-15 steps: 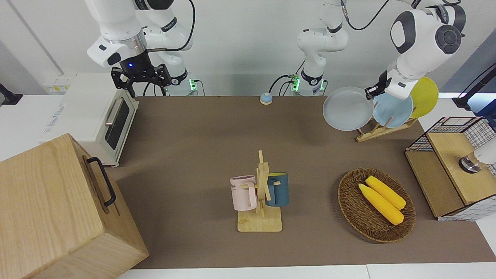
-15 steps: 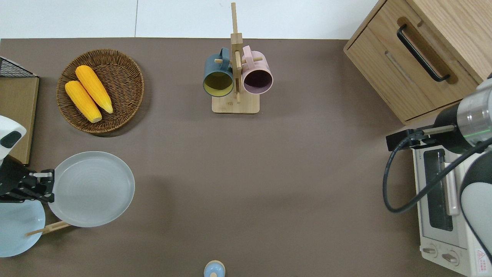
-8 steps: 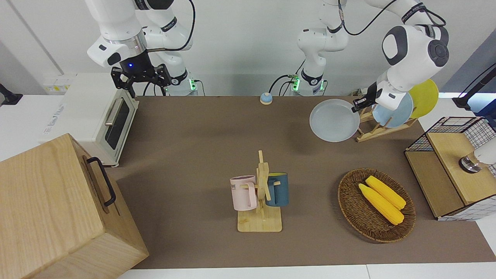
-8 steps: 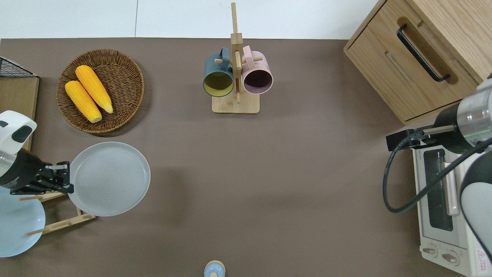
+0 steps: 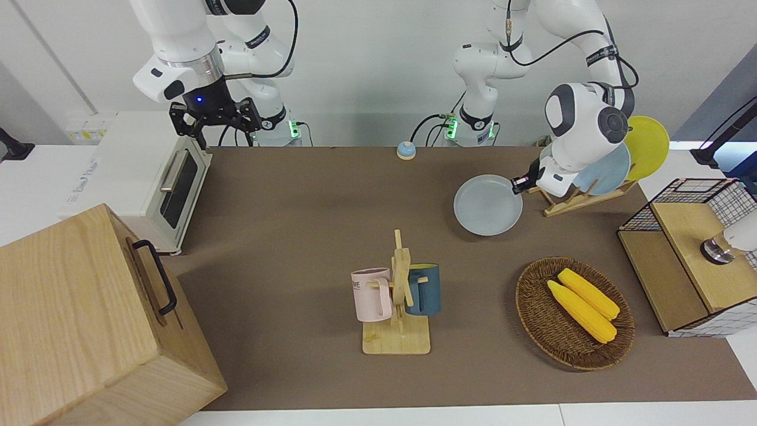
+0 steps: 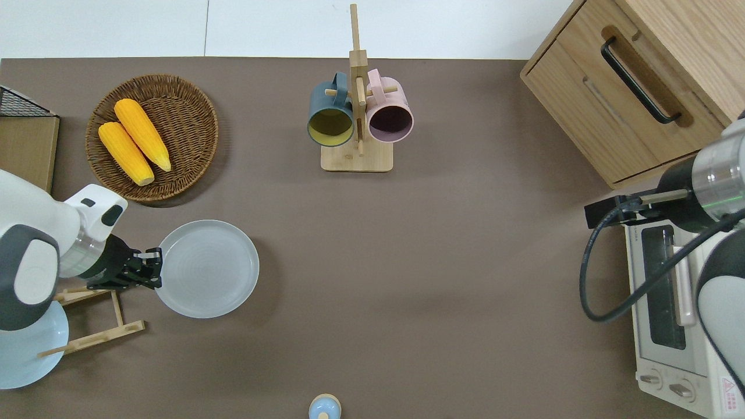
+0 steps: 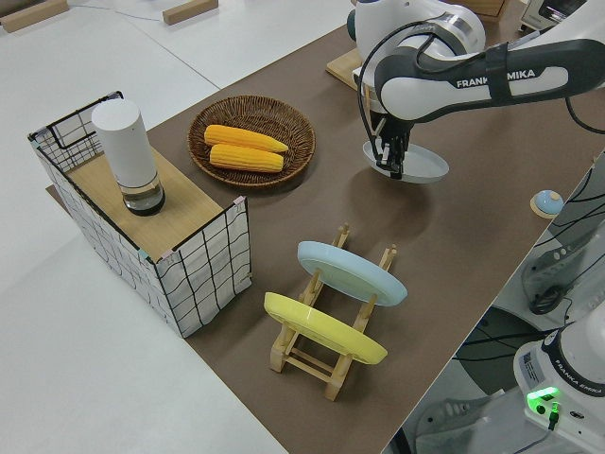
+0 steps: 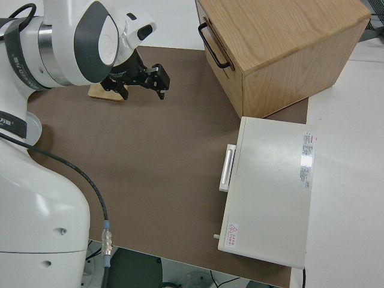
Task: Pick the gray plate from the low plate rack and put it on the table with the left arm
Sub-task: 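Carry the plate away from the rack and lower it onto the table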
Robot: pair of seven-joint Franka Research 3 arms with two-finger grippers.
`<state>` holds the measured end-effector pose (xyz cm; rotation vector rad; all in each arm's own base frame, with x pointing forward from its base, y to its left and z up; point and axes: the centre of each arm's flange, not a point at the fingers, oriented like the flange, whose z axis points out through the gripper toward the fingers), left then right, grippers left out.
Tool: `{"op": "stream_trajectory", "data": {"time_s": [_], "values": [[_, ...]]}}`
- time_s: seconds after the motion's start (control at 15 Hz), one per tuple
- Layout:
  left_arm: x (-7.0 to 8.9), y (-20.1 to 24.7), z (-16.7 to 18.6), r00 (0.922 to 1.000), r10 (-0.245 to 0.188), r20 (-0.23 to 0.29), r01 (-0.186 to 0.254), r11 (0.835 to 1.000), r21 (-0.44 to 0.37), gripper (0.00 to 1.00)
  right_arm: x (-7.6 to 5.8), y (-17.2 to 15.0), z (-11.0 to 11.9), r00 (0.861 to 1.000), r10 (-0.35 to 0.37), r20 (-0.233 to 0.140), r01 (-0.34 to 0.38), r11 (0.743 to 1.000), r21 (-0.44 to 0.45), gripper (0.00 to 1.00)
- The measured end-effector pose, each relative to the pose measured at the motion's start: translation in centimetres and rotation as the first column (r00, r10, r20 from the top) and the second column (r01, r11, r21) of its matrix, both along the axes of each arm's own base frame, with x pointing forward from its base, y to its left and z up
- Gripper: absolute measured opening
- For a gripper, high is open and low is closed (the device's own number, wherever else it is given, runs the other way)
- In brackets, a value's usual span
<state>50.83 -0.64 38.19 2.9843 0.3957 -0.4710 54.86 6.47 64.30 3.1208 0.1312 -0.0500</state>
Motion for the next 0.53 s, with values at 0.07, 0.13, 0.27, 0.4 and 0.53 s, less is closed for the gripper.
{"op": "stream_trajectory", "data": {"time_s": [0.07,0.13,0.27,0.4,0.53], "values": [[-0.3,-0.5,-0.8,1.0,-0.007,-0.004,0.007,1.0,0.001,0.02,0.0,0.0,0.0,1.0,0.0,0.0,0.0,1.0,0.0,0.99],[-0.4,-1.1,-1.5,0.9998,-0.015,-0.01,0.015,1.0,0.003,0.02,0.0,0.0,0.0,1.0,0.0,0.0,0.0,1.0,0.0,0.99],[-0.6,-2.2,-2.3,0.9995,-0.015,-0.027,0.016,1.0,0.01,0.02,0.0,0.0,0.0,1.0,0.0,0.0,0.0,1.0,0.0,0.99],[-0.7,-3.1,-3.0,0.9989,-0.013,-0.044,0.014,1.0,0.017,0.02,0.0,0.0,0.0,1.0,0.0,0.0,0.0,1.0,0.0,0.99],[-0.7,-3.7,-3.7,0.9984,-0.012,-0.055,0.014,1.0,0.022,0.11,0.0,0.0,0.0,1.0,0.0,0.0,0.0,1.0,0.0,0.99]]}}
